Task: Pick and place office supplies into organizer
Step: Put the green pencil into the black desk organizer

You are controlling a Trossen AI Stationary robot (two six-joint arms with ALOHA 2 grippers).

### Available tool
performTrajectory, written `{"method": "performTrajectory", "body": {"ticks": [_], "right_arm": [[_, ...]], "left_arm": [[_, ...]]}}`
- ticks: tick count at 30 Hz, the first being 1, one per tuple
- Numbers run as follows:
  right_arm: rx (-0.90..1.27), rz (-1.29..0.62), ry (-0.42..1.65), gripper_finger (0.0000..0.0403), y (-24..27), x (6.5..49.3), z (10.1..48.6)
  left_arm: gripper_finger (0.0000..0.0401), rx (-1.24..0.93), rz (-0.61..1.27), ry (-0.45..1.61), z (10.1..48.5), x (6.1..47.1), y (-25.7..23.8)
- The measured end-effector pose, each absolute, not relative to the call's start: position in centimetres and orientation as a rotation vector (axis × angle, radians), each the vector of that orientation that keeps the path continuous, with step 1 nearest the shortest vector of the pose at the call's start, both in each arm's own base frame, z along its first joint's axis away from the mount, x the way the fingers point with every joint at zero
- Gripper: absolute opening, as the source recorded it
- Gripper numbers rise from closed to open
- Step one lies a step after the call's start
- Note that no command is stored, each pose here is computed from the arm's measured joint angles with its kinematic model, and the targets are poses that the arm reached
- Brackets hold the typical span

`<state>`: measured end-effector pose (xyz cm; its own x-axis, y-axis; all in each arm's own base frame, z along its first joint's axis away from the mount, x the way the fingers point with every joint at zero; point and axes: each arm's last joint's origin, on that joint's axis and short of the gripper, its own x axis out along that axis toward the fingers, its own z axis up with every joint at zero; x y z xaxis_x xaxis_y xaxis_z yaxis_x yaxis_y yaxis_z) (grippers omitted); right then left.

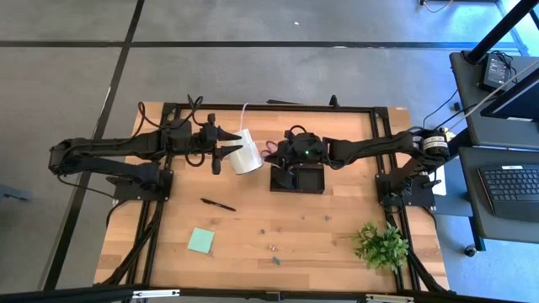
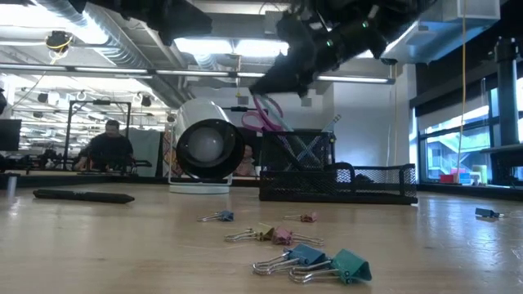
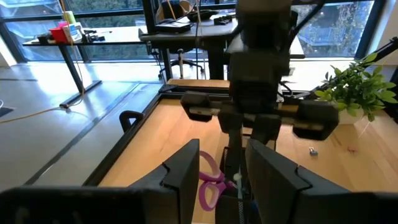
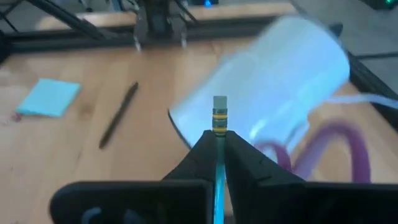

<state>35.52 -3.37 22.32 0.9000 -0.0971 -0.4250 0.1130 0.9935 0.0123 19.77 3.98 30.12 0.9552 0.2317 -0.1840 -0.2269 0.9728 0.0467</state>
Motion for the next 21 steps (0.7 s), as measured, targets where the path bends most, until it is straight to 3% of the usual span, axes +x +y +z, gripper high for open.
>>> {"method": "performTrajectory", "body": {"ticks": [21], "right_arm": [[0.019,-0.202,0.399,0.0025,-3.7,34.8,21.0]], "left_arm": [[0.0125,0.007,0.234,0.187,30.1,19.8,4.0]]}}
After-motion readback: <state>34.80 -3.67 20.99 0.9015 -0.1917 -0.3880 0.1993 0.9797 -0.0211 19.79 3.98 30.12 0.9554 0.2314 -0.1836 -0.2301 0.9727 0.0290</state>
